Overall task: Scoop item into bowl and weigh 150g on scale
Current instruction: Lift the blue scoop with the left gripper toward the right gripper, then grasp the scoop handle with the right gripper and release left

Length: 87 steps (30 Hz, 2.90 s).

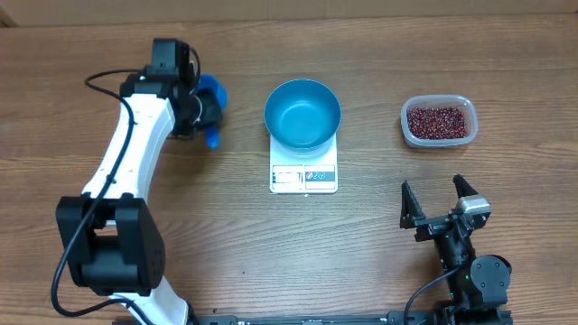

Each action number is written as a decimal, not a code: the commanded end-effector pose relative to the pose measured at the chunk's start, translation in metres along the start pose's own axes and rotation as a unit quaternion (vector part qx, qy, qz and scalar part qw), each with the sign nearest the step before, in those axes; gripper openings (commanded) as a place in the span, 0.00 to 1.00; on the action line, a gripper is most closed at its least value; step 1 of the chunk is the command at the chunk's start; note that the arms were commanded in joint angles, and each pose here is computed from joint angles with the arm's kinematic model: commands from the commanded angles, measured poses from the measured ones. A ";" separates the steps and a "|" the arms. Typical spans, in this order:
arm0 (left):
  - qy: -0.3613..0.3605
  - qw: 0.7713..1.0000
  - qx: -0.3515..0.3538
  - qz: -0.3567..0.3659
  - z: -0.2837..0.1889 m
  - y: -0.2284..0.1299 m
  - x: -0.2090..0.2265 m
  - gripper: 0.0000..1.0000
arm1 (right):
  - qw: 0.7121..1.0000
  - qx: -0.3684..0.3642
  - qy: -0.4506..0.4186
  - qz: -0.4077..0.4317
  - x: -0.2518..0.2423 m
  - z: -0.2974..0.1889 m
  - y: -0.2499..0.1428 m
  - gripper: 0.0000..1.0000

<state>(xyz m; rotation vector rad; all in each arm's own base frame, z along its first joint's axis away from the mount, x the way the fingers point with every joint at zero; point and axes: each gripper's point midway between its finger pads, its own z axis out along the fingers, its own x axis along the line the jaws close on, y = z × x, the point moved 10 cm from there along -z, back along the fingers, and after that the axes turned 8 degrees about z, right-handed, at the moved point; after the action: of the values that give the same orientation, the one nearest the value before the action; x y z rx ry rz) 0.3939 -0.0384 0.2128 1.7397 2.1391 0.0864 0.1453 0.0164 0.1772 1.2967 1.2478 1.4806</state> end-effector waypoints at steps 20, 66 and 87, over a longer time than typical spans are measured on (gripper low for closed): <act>-0.121 0.969 0.086 -0.199 -0.019 -0.015 -0.072 0.04 | 0.816 0.196 0.231 0.492 0.041 -0.013 -0.007 1.00; -0.025 0.977 -0.041 -0.210 -0.082 -0.052 -0.160 0.04 | 0.897 0.234 0.234 0.294 0.156 0.127 0.042 0.99; -0.033 0.969 -0.011 -0.243 -0.082 -0.057 -0.161 0.04 | 0.888 0.246 0.203 0.331 0.173 0.175 0.038 0.34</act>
<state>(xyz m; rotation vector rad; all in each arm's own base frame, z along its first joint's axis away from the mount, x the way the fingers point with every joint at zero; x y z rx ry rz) 0.3457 -0.1888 0.2946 1.1935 2.4620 -0.0468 0.2863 0.2011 0.2356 1.9603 1.6587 2.0169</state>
